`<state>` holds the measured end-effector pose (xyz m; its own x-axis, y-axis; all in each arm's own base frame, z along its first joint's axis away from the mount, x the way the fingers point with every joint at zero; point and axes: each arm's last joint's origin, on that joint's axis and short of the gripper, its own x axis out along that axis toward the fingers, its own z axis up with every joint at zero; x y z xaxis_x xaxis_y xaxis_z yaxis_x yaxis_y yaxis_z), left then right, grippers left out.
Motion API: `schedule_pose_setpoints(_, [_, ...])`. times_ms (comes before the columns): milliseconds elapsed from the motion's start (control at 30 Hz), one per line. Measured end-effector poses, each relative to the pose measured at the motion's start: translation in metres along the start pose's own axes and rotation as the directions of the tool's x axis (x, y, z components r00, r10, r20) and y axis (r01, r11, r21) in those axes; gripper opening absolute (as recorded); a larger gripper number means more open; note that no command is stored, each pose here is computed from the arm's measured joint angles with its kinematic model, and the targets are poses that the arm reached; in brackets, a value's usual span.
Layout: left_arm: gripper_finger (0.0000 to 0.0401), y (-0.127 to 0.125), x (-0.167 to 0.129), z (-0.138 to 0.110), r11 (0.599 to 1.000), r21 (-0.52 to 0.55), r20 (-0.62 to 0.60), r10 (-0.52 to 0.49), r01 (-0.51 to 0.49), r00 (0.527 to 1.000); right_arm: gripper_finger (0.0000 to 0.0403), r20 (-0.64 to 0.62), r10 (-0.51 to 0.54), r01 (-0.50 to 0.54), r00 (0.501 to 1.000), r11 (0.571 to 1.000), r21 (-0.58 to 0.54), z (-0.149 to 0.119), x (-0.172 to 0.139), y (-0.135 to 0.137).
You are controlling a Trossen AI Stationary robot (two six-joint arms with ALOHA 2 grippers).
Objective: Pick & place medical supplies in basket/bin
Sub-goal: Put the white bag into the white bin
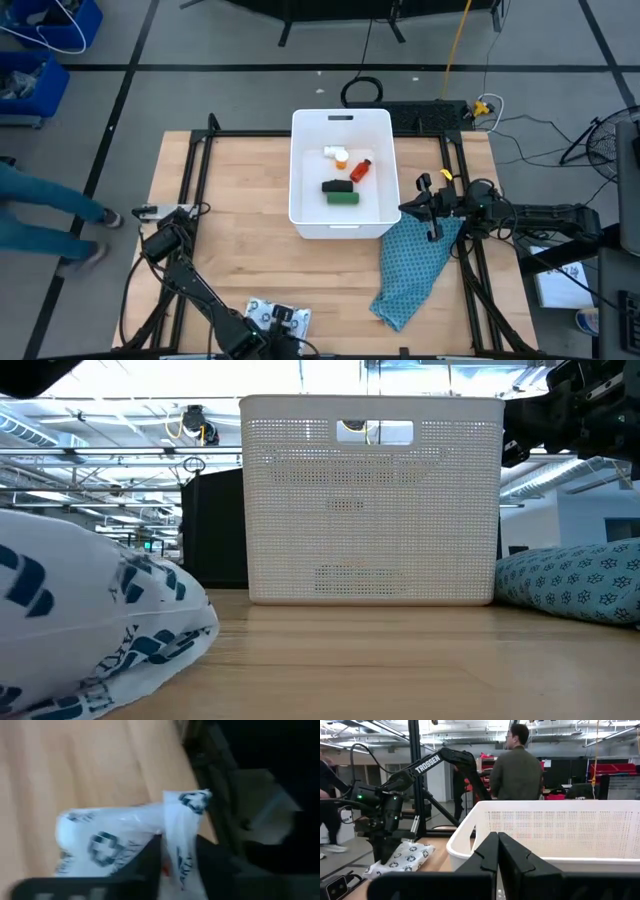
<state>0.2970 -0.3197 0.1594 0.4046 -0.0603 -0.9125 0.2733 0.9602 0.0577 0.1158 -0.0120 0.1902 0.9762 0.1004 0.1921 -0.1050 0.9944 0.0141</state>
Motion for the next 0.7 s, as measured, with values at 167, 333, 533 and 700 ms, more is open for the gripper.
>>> schedule_pose_setpoints(167, [0.0013,0.001,0.0,0.002,0.998,0.017,-0.021,-0.061,0.061,0.998,0.0,0.001,0.0,0.0,1.0,1.0,0.0,0.0,0.0,0.0])
schedule_pose_setpoints(333, [0.0004,0.004,-0.012,0.0,0.996,0.071,-0.031,-0.052,0.054,0.998,0.0,0.002,0.0,0.0,1.0,1.0,0.014,0.0,0.0,0.0])
schedule_pose_setpoints(533, [0.0003,0.017,-0.066,0.004,0.996,0.081,0.068,0.026,-0.032,0.997,0.0,0.003,-0.001,0.001,1.0,1.0,0.009,0.0,0.0,0.0])
schedule_pose_setpoints(700, [0.0002,0.03,-0.116,0.004,0.985,0.098,0.193,0.123,-0.143,0.974,0.0,0.001,0.0,0.0,1.0,1.0,0.008,0.0,0.0,0.0])
